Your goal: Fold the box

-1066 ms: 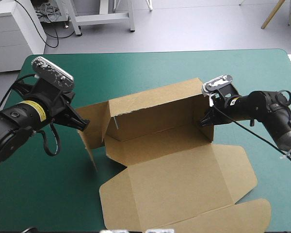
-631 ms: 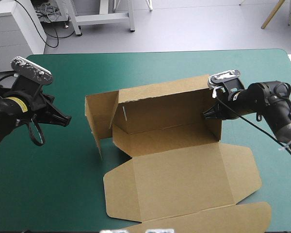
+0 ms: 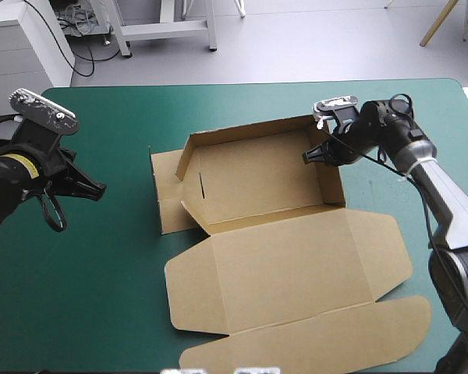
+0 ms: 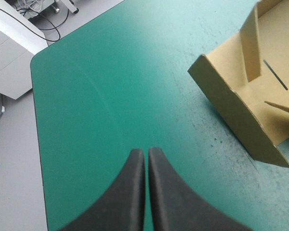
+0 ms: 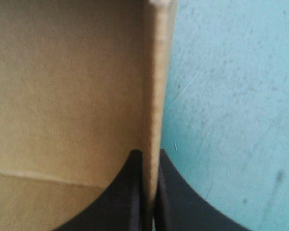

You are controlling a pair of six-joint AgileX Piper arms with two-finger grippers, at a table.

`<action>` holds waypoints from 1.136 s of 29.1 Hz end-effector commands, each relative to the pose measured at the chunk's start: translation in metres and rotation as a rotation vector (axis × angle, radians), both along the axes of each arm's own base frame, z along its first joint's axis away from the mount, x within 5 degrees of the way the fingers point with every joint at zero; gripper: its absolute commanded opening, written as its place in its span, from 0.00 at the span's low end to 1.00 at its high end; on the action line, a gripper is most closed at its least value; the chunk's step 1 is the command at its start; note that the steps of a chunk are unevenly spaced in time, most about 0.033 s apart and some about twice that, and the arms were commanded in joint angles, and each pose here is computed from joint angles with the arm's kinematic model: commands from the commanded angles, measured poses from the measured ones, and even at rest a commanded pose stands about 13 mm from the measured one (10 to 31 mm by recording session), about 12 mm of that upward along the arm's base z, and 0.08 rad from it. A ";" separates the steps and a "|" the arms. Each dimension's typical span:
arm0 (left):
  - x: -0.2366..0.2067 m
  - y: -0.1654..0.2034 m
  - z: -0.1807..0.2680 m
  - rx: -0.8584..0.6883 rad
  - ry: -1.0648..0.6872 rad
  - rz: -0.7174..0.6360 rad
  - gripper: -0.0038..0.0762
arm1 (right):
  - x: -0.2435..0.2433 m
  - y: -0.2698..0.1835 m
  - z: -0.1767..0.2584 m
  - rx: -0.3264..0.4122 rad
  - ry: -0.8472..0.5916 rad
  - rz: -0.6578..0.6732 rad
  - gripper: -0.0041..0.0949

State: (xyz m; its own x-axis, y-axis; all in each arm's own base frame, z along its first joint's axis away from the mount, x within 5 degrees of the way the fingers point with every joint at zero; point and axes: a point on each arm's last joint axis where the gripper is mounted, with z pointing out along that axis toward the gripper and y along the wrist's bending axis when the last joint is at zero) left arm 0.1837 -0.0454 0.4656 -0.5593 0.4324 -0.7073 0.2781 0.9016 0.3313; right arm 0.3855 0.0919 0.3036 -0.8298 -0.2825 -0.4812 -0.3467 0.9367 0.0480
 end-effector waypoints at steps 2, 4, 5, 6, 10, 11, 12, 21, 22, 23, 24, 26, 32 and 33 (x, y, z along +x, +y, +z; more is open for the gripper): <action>-0.004 0.003 0.014 -0.015 -0.091 0.002 0.05 | 0.024 0.003 0.008 0.015 -0.070 -0.014 0.03; -0.004 0.003 0.014 -0.015 -0.090 0.002 0.04 | 0.033 0.005 0.004 0.014 -0.068 -0.012 0.06; -0.004 0.003 0.014 -0.011 -0.089 0.005 0.04 | 0.036 0.005 0.004 0.013 -0.071 -0.010 0.10; -0.004 0.003 0.014 -0.008 -0.087 0.007 0.04 | 0.039 0.006 0.004 0.014 -0.075 -0.010 0.13; -0.005 0.004 0.013 -0.004 -0.068 0.012 0.04 | 0.042 0.007 0.006 0.019 -0.091 -0.009 0.38; -0.005 0.004 0.013 -0.003 -0.066 0.013 0.04 | 0.042 0.007 0.008 0.018 -0.092 -0.007 0.46; -0.005 0.004 0.012 -0.002 -0.063 0.014 0.04 | 0.042 0.007 0.009 0.016 -0.084 -0.005 0.52; -0.006 0.005 0.010 -0.003 -0.037 0.027 0.04 | 0.016 -0.005 0.050 -0.061 -0.098 0.013 0.73; -0.006 0.005 0.010 -0.003 -0.036 0.027 0.04 | 0.012 -0.006 0.056 -0.066 -0.103 0.014 0.73; -0.007 0.005 0.010 -0.002 -0.034 0.027 0.04 | 0.006 -0.008 0.063 -0.072 -0.111 0.013 0.73; -0.007 0.005 0.010 -0.002 -0.034 0.027 0.04 | 0.000 -0.009 0.070 -0.075 -0.119 0.013 0.73; -0.007 0.005 0.010 -0.006 -0.034 0.030 0.04 | -0.014 -0.012 0.086 -0.077 -0.132 0.018 0.73; -0.007 0.005 0.010 -0.012 -0.034 0.035 0.04 | -0.054 -0.020 0.135 -0.066 -0.256 0.031 0.73; -0.007 0.005 0.010 -0.012 -0.033 0.036 0.04 | -0.060 -0.022 0.142 -0.065 -0.277 0.035 0.72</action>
State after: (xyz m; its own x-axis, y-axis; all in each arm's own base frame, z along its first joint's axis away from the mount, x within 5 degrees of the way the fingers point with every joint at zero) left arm 0.1806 -0.0429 0.4619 -0.6088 0.4202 -0.6728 0.2687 0.9073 0.3236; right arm 0.3527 0.0787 0.4003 -0.7566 -0.3500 -0.5523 -0.3780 0.9233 -0.0672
